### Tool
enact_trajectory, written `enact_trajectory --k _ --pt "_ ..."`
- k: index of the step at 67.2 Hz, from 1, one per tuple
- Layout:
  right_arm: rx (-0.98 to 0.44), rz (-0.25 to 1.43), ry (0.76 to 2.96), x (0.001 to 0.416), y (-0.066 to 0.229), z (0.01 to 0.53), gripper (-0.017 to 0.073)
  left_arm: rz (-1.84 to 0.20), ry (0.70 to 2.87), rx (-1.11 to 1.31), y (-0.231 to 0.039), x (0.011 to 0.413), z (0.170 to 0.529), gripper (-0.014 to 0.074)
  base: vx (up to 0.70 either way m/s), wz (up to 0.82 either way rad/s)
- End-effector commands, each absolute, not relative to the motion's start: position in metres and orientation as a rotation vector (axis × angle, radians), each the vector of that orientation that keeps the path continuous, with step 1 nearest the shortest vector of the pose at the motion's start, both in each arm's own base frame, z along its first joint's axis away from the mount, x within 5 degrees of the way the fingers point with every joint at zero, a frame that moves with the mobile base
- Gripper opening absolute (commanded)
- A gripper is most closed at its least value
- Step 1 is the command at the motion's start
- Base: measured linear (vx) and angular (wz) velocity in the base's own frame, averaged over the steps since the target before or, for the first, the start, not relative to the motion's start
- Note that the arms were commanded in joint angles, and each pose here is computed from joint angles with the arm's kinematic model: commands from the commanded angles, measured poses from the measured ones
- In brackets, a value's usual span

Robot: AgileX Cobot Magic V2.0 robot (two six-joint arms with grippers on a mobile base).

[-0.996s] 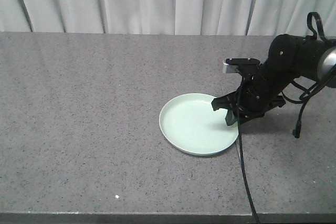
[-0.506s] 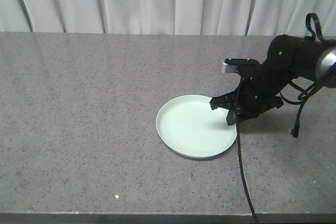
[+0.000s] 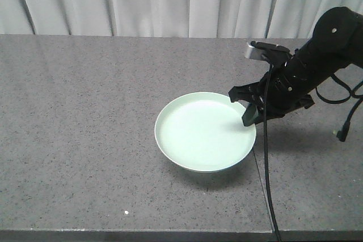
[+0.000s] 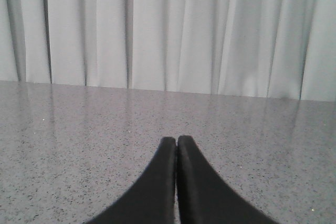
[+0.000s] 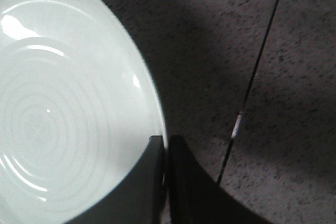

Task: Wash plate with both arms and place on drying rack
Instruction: 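Close the right gripper on the plate rim and lift it, then hold the plate in the right gripper while the base turns away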

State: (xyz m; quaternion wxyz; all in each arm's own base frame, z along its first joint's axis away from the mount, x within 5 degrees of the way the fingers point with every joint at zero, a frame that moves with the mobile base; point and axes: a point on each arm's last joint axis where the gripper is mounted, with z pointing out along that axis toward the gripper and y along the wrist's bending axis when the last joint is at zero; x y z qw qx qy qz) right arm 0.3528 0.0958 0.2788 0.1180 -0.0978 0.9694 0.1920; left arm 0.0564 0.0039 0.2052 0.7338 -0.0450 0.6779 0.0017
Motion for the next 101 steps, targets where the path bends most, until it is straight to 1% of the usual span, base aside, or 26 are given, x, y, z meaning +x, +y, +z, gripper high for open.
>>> enact_trajectory --k 1,6,15,30,39,55,69,101 --pt "-0.314 0.669 2.768 0.337 0.099 0.314 -0.0004 -0.006 1.374 -0.098 0.004 0.053 0.222 -0.0007 0.00 0.00" --pt "-0.375 0.691 2.767 0.329 0.100 0.321 -0.0004 -0.006 1.374 -0.098 0.004 0.053 0.222 -0.0007 0.00 0.00" --pt "-0.415 0.708 2.708 0.316 0.106 0.339 -0.0004 -0.006 1.374 -0.098 0.004 0.053 0.222 -0.0007 0.00 0.00" --pt "-0.606 0.731 2.603 0.279 0.142 0.368 -0.0004 -0.006 1.374 -0.098 0.004 0.053 0.222 -0.0007 0.00 0.00" --pt "-0.668 0.734 2.573 0.262 0.156 0.377 -0.0004 -0.006 1.374 -0.098 0.004 0.053 0.222 -0.0007 0.00 0.00" --pt "-0.696 0.710 2.606 0.247 0.155 0.384 -0.0004 -0.006 1.374 -0.098 0.004 0.053 0.222 -0.0007 0.00 0.00" --pt "-0.725 0.708 2.587 0.238 0.151 0.392 -0.0004 -0.006 1.374 -0.098 0.004 0.053 0.222 -0.0007 0.00 0.00" --pt "-0.725 0.710 2.583 0.237 0.150 0.393 -0.0004 -0.006 1.374 -0.098 0.004 0.053 0.222 -0.0007 0.00 0.00"
